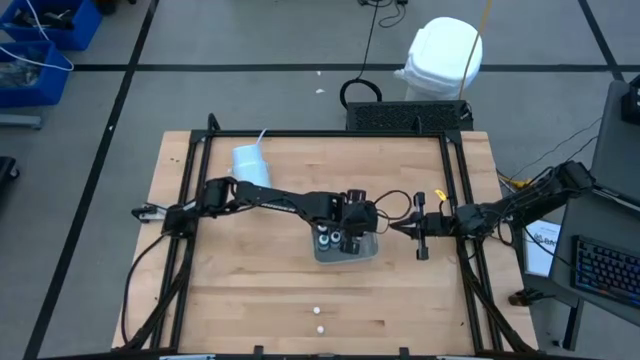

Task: Pick & Place food coloring
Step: Put the small red food coloring bottle into the bin, then put the top small orange food coloring bottle into the bin

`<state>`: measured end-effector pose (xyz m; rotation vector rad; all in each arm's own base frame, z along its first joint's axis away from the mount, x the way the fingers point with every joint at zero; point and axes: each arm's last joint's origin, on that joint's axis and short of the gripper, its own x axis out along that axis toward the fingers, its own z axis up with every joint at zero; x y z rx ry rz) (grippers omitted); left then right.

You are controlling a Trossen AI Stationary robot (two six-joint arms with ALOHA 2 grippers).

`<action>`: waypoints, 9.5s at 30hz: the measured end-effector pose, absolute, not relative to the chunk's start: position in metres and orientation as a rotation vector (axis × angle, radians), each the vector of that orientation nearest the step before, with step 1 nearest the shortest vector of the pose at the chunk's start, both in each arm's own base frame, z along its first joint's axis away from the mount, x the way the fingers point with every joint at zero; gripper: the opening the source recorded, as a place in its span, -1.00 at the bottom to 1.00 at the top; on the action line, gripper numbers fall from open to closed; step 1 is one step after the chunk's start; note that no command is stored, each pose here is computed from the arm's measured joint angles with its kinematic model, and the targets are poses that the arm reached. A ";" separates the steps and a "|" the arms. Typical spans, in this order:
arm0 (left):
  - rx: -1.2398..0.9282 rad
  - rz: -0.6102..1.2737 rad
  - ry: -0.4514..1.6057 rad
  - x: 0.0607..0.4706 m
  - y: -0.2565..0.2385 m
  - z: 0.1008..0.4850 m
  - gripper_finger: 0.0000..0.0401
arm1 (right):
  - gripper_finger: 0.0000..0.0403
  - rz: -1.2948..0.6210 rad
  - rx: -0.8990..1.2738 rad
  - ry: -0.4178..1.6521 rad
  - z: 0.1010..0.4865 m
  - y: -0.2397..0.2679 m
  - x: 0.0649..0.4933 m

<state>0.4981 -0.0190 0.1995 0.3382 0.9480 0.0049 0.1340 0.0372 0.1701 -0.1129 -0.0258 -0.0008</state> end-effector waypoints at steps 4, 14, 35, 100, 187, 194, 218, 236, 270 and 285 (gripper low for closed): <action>0.337 0.008 0.962 0.497 -0.017 0.195 -0.68 | -1.00 0.000 -0.117 -0.020 0.169 0.037 0.134; 0.369 -0.021 0.948 0.496 -0.023 0.199 -0.68 | -1.00 0.000 -0.137 -0.018 0.169 0.037 0.134; 0.391 -0.130 0.851 0.498 -0.063 0.208 -0.68 | -1.00 -0.029 -0.136 -0.017 0.169 0.036 0.134; 0.297 -0.133 0.689 0.426 -0.146 0.334 -0.26 | -1.00 -0.028 -0.163 0.006 0.167 0.036 0.134; 0.393 -0.436 1.294 0.398 -0.219 0.155 0.26 | -1.00 0.056 -0.029 0.043 0.163 0.039 0.135; 0.377 -0.442 1.238 0.403 -0.223 0.159 0.26 | -1.00 0.056 -0.034 0.042 0.163 0.039 0.135; 0.385 -0.453 1.227 0.401 -0.226 0.162 -0.19 | -1.00 0.053 -0.039 0.042 0.163 0.039 0.135; 0.362 -0.445 1.189 0.406 -0.226 0.163 -0.25 | -1.00 0.053 -0.052 0.042 0.163 0.039 0.135; 0.340 -0.407 1.164 0.415 -0.225 0.216 -0.57 | -1.00 0.053 -0.052 0.041 0.163 0.039 0.135; 0.526 -0.119 0.841 0.456 -0.156 0.319 -0.55 | -1.00 0.055 -0.033 0.042 0.163 0.039 0.135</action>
